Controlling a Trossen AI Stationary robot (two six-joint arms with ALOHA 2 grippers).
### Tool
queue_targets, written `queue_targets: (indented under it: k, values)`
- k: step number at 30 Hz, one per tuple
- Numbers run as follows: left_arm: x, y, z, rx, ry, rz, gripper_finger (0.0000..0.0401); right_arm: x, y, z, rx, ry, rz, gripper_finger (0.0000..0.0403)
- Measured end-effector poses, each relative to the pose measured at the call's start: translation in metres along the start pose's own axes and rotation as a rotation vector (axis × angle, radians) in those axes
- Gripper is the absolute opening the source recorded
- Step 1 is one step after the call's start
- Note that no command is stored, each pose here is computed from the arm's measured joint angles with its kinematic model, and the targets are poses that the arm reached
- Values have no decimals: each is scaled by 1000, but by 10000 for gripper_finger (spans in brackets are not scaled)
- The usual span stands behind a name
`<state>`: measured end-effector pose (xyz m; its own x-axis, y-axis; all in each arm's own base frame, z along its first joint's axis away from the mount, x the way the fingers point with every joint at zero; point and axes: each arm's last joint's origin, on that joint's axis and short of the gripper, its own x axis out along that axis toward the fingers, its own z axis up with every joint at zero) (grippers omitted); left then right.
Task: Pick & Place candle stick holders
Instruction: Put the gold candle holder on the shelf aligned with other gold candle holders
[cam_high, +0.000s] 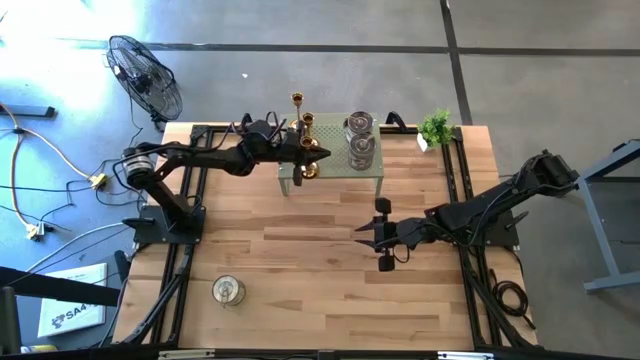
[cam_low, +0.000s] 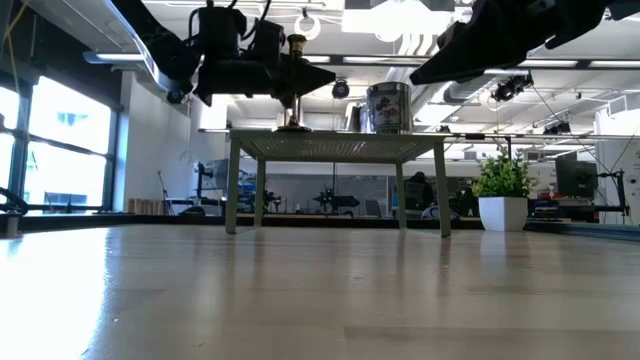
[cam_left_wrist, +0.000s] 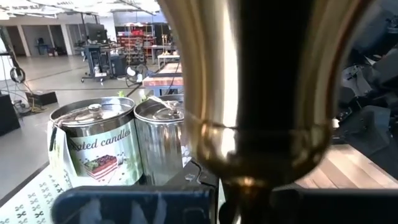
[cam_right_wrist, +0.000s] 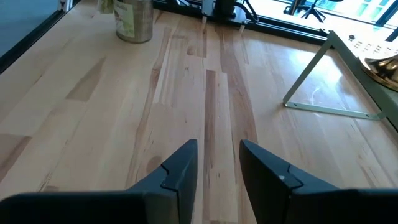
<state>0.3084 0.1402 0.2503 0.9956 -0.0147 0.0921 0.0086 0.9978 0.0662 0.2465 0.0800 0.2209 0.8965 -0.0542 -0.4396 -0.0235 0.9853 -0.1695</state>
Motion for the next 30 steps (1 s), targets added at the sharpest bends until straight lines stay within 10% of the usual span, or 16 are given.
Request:
queue_targets:
  k: [13, 30]
  values:
    - [-11, 11, 4, -77, 59, 36, 8, 0, 0, -2, 11, 17, -1, 114]
    - [-17, 7, 12, -70, 95, 28, 129, 0, 0, -2, 15, 17, -1, 114]
